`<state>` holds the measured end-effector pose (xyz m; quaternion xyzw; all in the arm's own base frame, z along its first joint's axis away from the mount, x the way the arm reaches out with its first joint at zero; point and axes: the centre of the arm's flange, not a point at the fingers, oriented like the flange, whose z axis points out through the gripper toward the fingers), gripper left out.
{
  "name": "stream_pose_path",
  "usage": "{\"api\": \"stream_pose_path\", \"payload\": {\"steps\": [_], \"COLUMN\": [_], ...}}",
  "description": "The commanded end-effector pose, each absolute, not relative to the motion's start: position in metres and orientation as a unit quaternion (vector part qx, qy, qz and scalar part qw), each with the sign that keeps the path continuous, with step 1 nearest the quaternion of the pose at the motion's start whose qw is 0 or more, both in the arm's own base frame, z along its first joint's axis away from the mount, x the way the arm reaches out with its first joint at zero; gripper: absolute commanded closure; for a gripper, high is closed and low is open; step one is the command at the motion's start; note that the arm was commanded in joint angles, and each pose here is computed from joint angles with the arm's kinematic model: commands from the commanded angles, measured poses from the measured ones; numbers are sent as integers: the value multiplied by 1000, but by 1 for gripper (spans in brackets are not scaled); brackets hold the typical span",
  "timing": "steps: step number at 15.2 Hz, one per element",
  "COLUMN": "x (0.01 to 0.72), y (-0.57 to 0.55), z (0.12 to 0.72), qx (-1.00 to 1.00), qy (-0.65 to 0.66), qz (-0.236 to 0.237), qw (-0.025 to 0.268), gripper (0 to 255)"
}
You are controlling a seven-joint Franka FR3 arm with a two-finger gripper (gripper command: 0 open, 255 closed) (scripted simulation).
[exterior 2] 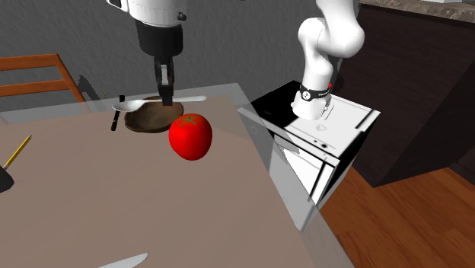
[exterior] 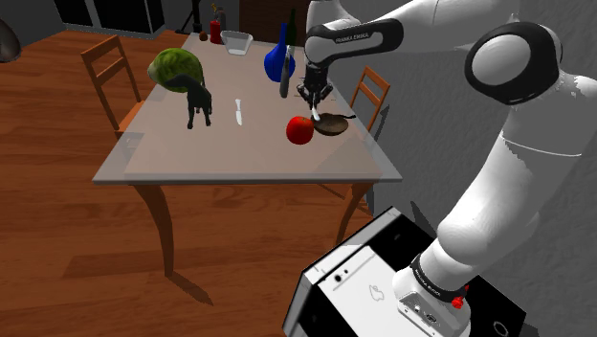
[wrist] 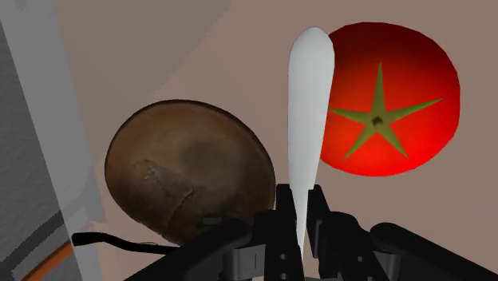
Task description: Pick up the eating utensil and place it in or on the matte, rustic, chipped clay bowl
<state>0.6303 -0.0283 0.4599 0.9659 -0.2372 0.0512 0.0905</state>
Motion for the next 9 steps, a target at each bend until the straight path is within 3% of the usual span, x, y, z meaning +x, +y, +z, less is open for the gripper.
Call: {"api": "stream_pose_path", "payload": {"steps": [1, 9], "x": [627, 617], "y": [-54, -140], "z": [463, 455], "qx": [966, 966], "qy": [-237, -237], "qz": [51, 51], "qw": [90, 90], "gripper": [255, 255]}}
